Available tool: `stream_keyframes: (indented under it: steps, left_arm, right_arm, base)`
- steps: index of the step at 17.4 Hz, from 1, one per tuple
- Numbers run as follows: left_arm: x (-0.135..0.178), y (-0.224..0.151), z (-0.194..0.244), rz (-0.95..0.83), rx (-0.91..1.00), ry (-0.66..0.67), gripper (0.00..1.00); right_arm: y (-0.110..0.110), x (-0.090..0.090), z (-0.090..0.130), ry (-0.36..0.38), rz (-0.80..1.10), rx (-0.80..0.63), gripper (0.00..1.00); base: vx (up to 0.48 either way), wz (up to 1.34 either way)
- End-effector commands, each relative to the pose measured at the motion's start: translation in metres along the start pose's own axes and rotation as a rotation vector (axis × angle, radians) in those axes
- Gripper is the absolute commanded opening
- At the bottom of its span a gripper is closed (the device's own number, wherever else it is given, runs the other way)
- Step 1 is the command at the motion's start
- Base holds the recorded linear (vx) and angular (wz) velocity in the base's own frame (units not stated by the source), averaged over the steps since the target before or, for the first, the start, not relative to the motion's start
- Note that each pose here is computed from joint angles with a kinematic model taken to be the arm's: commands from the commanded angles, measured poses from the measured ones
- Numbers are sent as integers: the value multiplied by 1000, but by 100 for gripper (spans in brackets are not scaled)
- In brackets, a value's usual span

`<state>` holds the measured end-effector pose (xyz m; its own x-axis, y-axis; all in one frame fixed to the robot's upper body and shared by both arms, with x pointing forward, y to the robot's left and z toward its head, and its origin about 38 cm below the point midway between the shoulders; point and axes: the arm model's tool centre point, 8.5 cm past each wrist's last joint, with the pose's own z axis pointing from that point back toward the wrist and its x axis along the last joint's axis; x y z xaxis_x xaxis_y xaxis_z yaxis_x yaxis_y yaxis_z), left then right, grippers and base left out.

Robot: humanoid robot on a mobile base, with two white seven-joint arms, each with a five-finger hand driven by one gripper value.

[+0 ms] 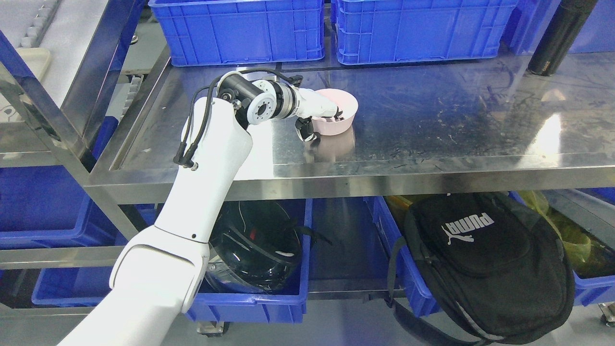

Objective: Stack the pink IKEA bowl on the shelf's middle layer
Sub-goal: 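Close the left hand on the bowl rim, then lift the pink bowl up off the shelf with the left hand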

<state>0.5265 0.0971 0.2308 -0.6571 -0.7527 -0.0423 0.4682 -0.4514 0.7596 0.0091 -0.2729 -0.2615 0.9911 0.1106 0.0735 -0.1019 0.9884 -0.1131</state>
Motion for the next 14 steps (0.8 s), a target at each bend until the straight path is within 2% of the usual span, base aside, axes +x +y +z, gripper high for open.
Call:
stream_keyframes:
  steps: [1, 5, 9, 11, 14]
  left_arm:
    - [-37, 8, 28, 74, 106, 21, 3]
    - [-41, 16, 42, 71, 173, -9, 1]
    - [-33, 31, 67, 66, 328, -130, 1]
    - [-41, 33, 82, 42, 409, -152, 1]
    - [-40, 29, 102, -45, 565, -305, 0]
  right_arm:
    - [-10, -10, 0, 7, 2, -15, 100]
    - [-10, -10, 0, 7, 2, -15, 100]
    - [-10, -10, 0, 7, 2, -15, 100]
    - [-10, -10, 0, 7, 2, -15, 100]
    - [-10, -10, 0, 7, 2, -15, 100]
  base:
    - [0, 0]
    - [-1, 5]
    - [0, 0]
    - [0, 0]
    - [0, 0]
